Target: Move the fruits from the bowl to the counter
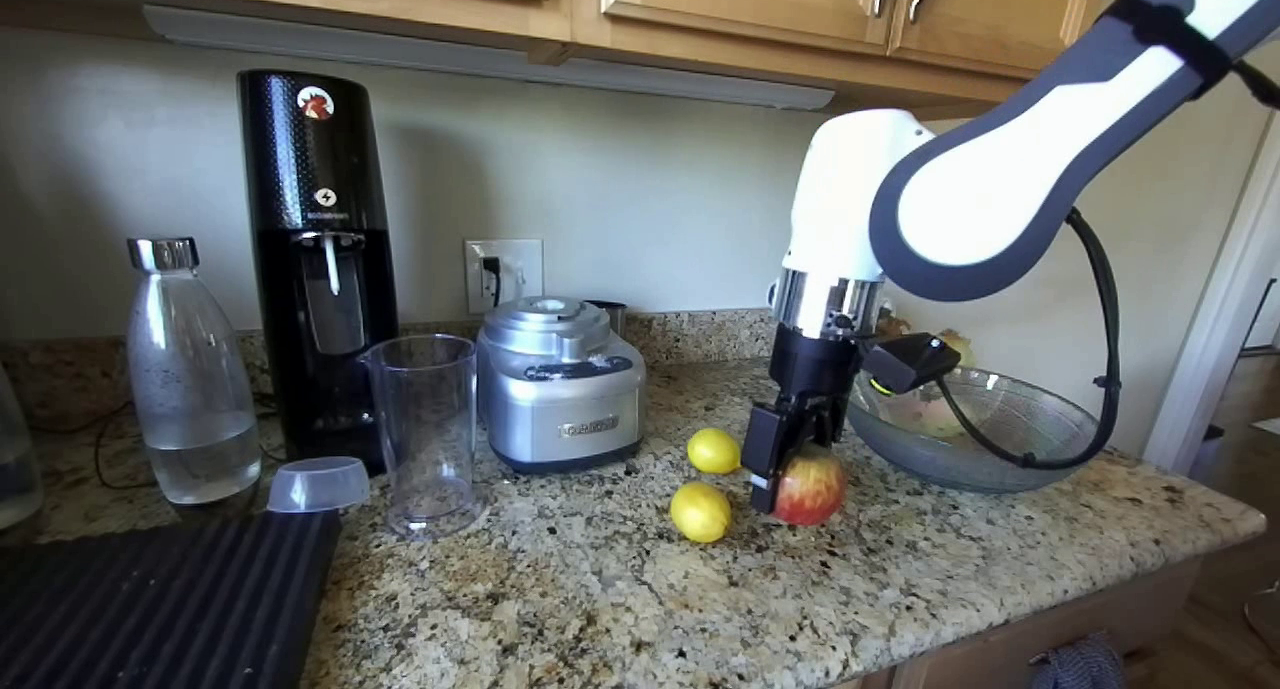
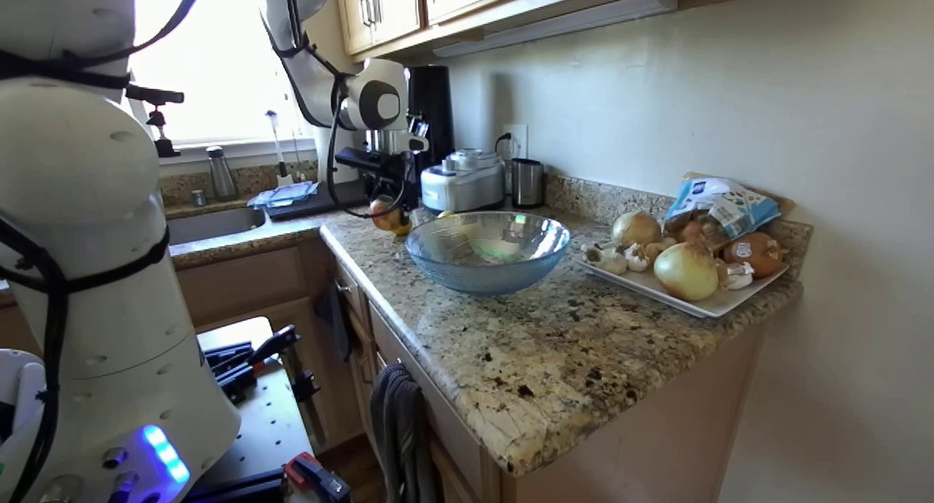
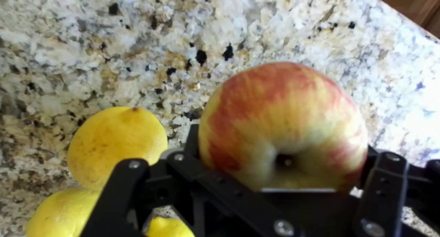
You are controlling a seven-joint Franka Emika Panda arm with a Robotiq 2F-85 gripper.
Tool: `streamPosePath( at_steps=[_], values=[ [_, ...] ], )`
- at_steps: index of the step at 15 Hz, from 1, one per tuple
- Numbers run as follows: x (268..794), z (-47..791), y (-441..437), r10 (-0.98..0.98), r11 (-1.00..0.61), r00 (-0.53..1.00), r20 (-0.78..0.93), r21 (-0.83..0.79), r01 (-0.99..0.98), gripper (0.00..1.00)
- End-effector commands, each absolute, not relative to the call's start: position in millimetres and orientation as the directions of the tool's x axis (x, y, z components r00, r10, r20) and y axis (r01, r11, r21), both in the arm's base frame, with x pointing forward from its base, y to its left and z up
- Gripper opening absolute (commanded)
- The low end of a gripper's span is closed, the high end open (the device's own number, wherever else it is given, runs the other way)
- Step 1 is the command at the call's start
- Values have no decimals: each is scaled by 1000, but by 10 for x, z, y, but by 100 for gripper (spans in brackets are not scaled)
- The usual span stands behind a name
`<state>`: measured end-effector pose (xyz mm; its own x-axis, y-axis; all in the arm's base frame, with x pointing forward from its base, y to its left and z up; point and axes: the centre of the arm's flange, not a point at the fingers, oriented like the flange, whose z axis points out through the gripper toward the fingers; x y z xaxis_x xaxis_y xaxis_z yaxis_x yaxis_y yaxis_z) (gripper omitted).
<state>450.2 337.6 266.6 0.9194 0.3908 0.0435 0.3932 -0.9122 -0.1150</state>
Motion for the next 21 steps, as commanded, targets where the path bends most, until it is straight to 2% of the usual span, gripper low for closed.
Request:
streamPosePath(
  at_steps=[1,6,11,12,21],
  values=[
    [4489,2429,3388,408,-907,910,68,-86,413,68],
    [4596,2161,3325,420,-905,905,61,-43,423,68],
    [4629,2296,3421,440,-895,892,100,-30,445,68],
    [4634,2322,3418,453,-889,885,105,-21,457,98],
    [4710,2620,3447,490,-869,857,161,22,493,100]
  ],
)
